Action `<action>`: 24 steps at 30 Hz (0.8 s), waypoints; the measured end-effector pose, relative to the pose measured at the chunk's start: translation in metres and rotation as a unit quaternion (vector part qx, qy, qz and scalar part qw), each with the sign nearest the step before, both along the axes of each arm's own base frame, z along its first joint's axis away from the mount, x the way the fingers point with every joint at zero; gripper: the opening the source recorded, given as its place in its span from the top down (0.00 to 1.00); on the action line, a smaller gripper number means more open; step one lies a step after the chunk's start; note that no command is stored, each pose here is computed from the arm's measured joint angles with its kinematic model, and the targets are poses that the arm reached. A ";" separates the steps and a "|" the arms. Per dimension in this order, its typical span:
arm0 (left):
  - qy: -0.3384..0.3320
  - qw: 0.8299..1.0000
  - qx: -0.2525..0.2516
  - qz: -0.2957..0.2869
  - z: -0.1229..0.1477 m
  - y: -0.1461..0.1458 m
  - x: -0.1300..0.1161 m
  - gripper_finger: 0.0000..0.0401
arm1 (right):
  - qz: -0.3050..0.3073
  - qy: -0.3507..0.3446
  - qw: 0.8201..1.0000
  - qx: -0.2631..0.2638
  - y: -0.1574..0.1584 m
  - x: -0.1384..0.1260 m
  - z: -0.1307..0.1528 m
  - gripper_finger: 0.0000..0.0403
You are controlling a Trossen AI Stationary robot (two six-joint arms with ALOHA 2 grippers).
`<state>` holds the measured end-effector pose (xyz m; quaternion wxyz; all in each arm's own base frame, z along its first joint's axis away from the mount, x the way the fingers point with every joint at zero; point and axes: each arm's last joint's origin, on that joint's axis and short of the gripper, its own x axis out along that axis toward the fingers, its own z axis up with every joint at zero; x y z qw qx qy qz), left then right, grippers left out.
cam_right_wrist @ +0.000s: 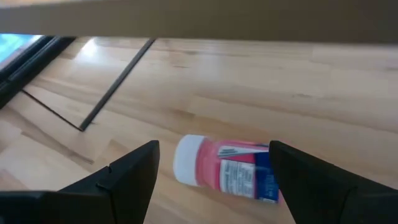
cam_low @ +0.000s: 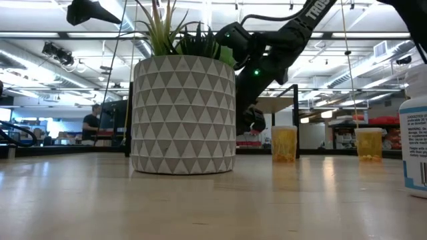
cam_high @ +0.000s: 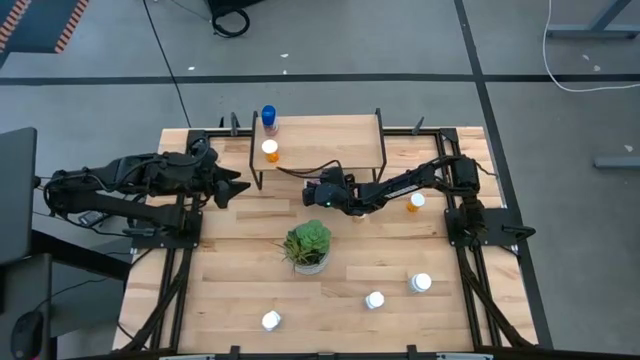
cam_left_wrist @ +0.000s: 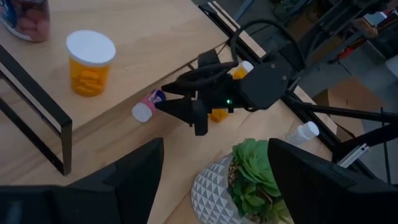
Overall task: Pick and place medicine bottles onto shelf by color
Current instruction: Put the pink pill bottle on the shelf
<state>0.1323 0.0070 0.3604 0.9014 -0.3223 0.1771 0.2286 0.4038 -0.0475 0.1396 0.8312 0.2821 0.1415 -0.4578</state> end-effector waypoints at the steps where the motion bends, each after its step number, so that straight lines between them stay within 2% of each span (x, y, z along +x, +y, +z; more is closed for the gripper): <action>1: 0.002 1.000 -0.001 -0.002 0.000 0.000 0.000 0.27 | 0.000 -0.001 1.000 -0.002 0.000 0.000 0.000 0.23; 8: 0.006 1.000 -0.009 -0.009 -0.001 -0.001 -0.001 0.27 | -0.014 0.012 0.999 -0.030 -0.005 -0.001 0.002 0.23; 18: 0.016 1.000 -0.006 -0.011 -0.003 -0.001 -0.001 0.27 | -0.002 0.017 1.000 -0.007 -0.017 -0.002 0.000 0.23; 24: 0.016 1.000 -0.006 -0.011 -0.003 -0.001 -0.001 0.27 | -0.017 0.020 1.000 0.009 -0.020 -0.005 -0.003 0.23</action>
